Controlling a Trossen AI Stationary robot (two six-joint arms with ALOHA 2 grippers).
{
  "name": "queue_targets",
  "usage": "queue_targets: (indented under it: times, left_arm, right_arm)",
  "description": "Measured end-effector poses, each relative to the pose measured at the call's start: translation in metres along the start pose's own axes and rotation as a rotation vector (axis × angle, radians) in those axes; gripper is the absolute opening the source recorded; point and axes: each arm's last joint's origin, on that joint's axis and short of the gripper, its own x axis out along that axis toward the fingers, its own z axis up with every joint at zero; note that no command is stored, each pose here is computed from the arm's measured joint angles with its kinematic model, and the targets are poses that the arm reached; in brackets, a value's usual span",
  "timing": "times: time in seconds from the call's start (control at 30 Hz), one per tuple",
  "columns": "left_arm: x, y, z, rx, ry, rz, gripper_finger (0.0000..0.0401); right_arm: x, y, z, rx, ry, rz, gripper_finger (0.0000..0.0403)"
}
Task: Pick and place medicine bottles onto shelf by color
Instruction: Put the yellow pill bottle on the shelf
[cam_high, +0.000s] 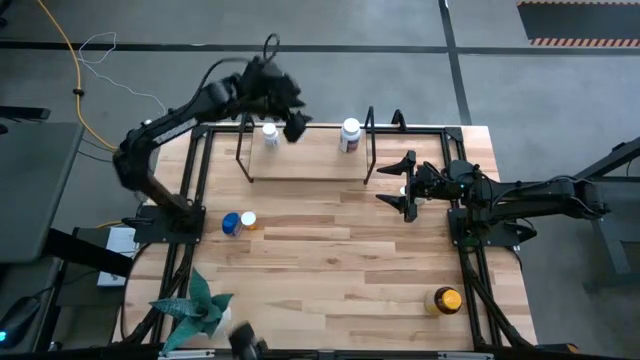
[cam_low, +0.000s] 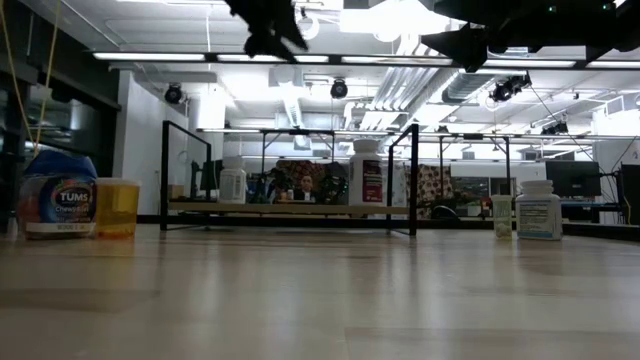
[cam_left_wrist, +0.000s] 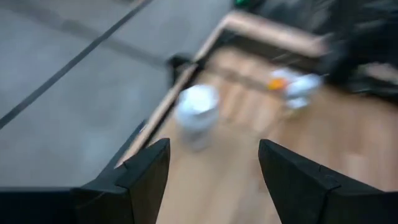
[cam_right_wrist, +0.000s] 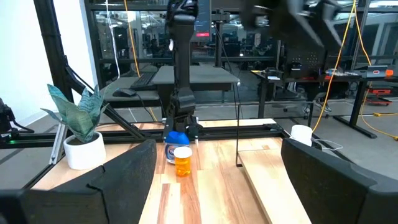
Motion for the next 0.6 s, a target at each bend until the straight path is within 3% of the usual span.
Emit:
queue_targets:
  times: [0.13,0.33,0.6]
  left_arm:
    - [-0.012,-0.042,-0.028,0.065,-0.164,-0.143,0.0236]
    - [-0.033,-0.091,-0.1,0.123,-0.415,-0.347,0.0236]
    - [-0.055,-0.118,-0.185,0.183,-0.646,-0.571,0.0236]
  right_arm:
    - [0.0,0.0,0.0,0.0,0.0,0.0,0.0337]
    - [0.0,0.0,0.0,0.0,0.0,0.0,0.0337]
    - [0.0,0.0,0.0,0.006,0.0,0.0,0.0337]
